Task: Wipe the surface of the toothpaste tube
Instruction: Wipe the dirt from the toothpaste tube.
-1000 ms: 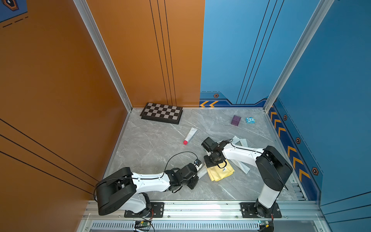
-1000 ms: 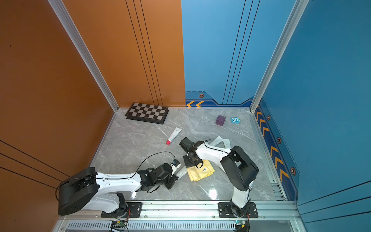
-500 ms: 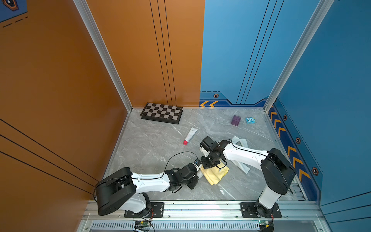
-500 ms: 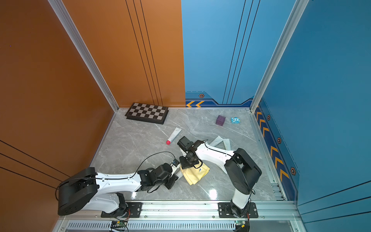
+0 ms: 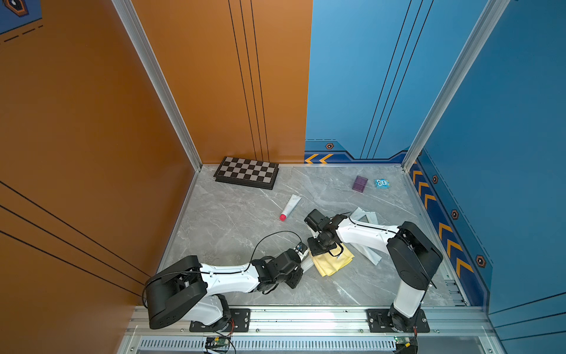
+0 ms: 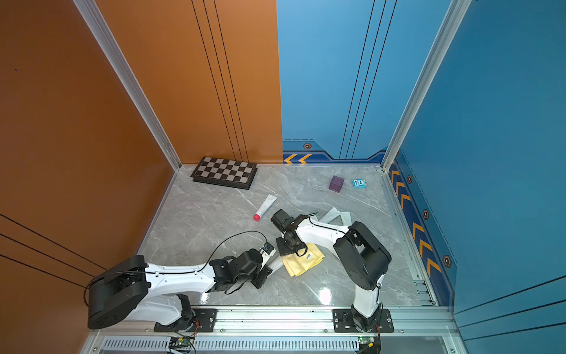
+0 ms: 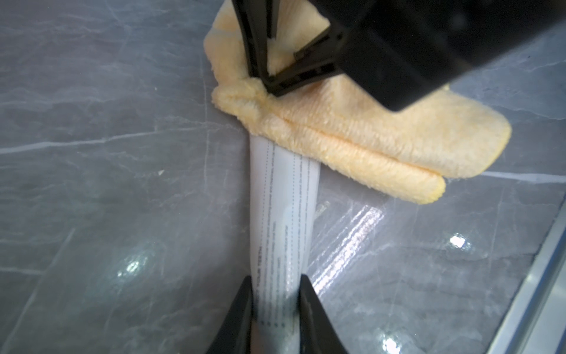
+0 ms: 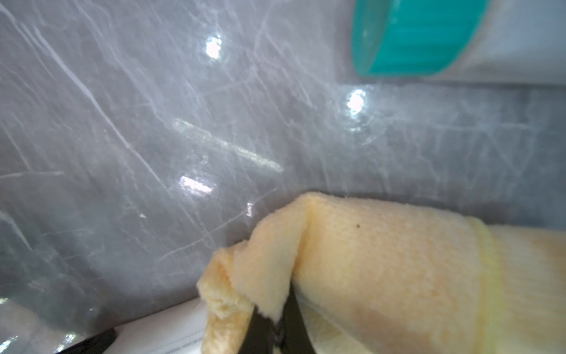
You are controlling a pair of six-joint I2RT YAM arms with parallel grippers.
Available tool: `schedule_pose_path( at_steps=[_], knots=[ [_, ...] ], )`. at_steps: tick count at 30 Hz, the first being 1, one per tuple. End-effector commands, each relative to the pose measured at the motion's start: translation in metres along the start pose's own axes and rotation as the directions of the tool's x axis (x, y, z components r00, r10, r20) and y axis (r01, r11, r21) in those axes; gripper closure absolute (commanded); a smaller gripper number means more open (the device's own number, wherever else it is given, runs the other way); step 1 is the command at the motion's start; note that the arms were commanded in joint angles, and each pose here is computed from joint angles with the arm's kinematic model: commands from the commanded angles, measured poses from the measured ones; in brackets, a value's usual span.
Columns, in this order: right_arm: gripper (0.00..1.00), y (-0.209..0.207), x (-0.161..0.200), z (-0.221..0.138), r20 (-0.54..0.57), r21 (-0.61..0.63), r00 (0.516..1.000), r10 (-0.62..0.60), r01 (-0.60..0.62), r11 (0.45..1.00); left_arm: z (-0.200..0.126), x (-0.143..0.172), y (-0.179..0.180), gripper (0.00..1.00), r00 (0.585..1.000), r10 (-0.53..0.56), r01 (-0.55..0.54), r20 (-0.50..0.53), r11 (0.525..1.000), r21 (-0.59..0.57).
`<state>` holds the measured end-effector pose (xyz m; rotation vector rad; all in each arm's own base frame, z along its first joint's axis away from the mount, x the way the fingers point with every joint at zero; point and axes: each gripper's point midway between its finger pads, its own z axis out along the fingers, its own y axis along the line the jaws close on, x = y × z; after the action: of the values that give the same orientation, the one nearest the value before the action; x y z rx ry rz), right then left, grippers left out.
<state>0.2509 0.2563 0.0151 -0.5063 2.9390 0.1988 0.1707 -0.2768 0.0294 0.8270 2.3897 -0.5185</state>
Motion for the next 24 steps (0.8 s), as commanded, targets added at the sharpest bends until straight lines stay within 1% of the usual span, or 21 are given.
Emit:
schedule_pose_path(
  at_steps=[1,3,8,11,13,15,17,20,24],
  knots=[
    [1.00,-0.069,0.066,0.031,-0.213,0.276,0.977,0.008,0.052,0.960,0.001,0.046,0.018,0.76,0.989,0.024,-0.035,-0.146,0.997,-0.069],
    [1.00,-0.063,0.065,0.028,-0.201,0.235,0.979,0.012,0.037,0.971,0.002,0.046,0.018,0.76,0.989,0.024,-0.035,-0.146,0.997,-0.068],
    [1.00,-0.027,0.041,0.003,-0.128,0.028,0.991,0.029,-0.025,0.999,0.003,0.046,0.017,0.76,0.988,0.029,-0.039,-0.151,0.997,-0.063],
    [1.00,-0.006,0.020,-0.021,-0.075,-0.096,0.996,0.044,-0.051,0.994,0.003,0.045,0.013,0.76,0.988,0.033,-0.040,-0.151,0.998,-0.046],
    [1.00,0.008,0.011,-0.036,-0.054,-0.171,0.997,0.047,-0.055,0.984,0.003,0.045,0.010,0.76,0.987,0.045,-0.051,-0.151,0.998,-0.041],
    [1.00,0.019,0.006,-0.044,-0.051,-0.220,0.998,0.041,-0.052,0.974,0.004,0.046,0.010,0.76,0.987,0.046,-0.054,-0.155,0.998,-0.043],
    [1.00,0.028,0.005,-0.049,-0.055,-0.258,0.998,0.033,-0.046,0.965,0.005,0.048,0.010,0.76,0.985,0.052,-0.060,-0.162,0.997,-0.044],
    [1.00,0.036,0.007,-0.045,-0.069,-0.265,0.998,0.015,-0.032,0.964,0.007,0.049,0.009,0.76,0.984,0.059,-0.069,-0.169,0.996,-0.050],
    [1.00,0.028,0.020,-0.023,-0.119,-0.214,0.993,0.009,-0.035,0.976,0.006,0.050,0.011,0.76,0.984,0.061,-0.072,-0.168,0.996,-0.060]
  ],
)
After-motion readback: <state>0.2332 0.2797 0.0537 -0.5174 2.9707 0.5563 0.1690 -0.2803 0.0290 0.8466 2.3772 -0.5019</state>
